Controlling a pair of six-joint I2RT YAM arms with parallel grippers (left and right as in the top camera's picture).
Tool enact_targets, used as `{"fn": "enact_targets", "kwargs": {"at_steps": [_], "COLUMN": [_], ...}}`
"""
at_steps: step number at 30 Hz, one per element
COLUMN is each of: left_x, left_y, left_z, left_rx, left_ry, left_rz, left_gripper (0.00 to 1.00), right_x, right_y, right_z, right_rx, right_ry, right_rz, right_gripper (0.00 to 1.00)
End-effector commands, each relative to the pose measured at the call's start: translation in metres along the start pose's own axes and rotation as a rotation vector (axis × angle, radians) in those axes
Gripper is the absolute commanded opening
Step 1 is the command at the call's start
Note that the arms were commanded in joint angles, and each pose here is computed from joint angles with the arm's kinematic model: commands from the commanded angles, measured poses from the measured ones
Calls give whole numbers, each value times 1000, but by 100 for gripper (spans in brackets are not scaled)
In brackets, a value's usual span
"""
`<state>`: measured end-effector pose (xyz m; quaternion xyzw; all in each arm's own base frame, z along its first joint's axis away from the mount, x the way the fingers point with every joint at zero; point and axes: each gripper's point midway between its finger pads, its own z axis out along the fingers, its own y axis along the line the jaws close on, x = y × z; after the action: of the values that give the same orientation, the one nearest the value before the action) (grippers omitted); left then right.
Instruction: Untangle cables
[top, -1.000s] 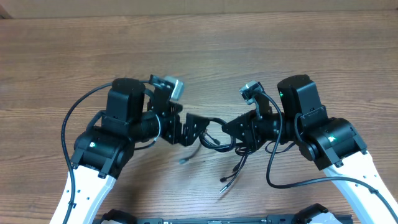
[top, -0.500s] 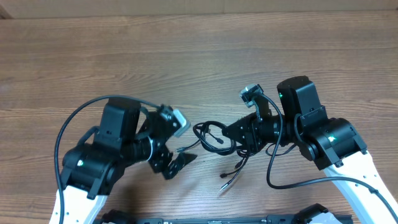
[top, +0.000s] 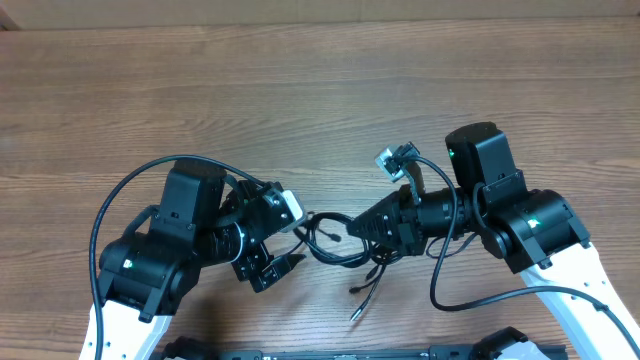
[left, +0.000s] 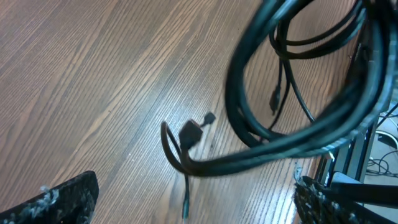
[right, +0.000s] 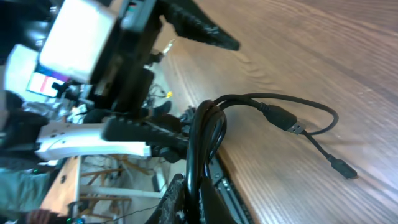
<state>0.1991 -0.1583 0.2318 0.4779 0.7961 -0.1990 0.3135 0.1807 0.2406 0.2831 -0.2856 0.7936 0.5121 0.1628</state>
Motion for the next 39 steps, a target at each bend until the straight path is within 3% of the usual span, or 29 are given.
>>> {"fn": "enact_targets", "kwargs": {"at_steps": [1, 6, 16, 26, 27, 30, 37, 38, 39], "left_x": [-1, -3, -36, -34, -34, -34, -34, -34, -34], "left_y": [4, 1, -39, -40, -40, -40, -40, -40, -40], "left_z": [-2, -2, -10, -10, -10, -10, -10, -10, -10], "left_rx": [-13, 4, 228, 235, 235, 235, 238, 239, 240], "left_ry": [-1, -12, -215, -206, -206, -206, -202, -201, -200], "left_rz": [33, 42, 160, 152, 152, 152, 125, 117, 108], "left_gripper": [100, 100, 97, 52, 44, 4, 4, 4, 4], "right_x": [0, 1, 2, 2, 2, 2, 0, 0, 0], "right_y": [21, 33, 36, 36, 36, 36, 24, 21, 19], "right_z": [-3, -5, -5, -5, -5, -5, -3, -3, -3], "right_rx": [-109, -180, -198, -197, -197, -196, -125, -111, -96], "right_ry": [3, 10, 13, 12, 12, 12, 5, 3, 1], "right_rz": [-30, -36, -36, -36, -36, -37, -31, -31, -30], "right_gripper": [4, 4, 4, 4, 4, 4, 4, 8, 25]}}
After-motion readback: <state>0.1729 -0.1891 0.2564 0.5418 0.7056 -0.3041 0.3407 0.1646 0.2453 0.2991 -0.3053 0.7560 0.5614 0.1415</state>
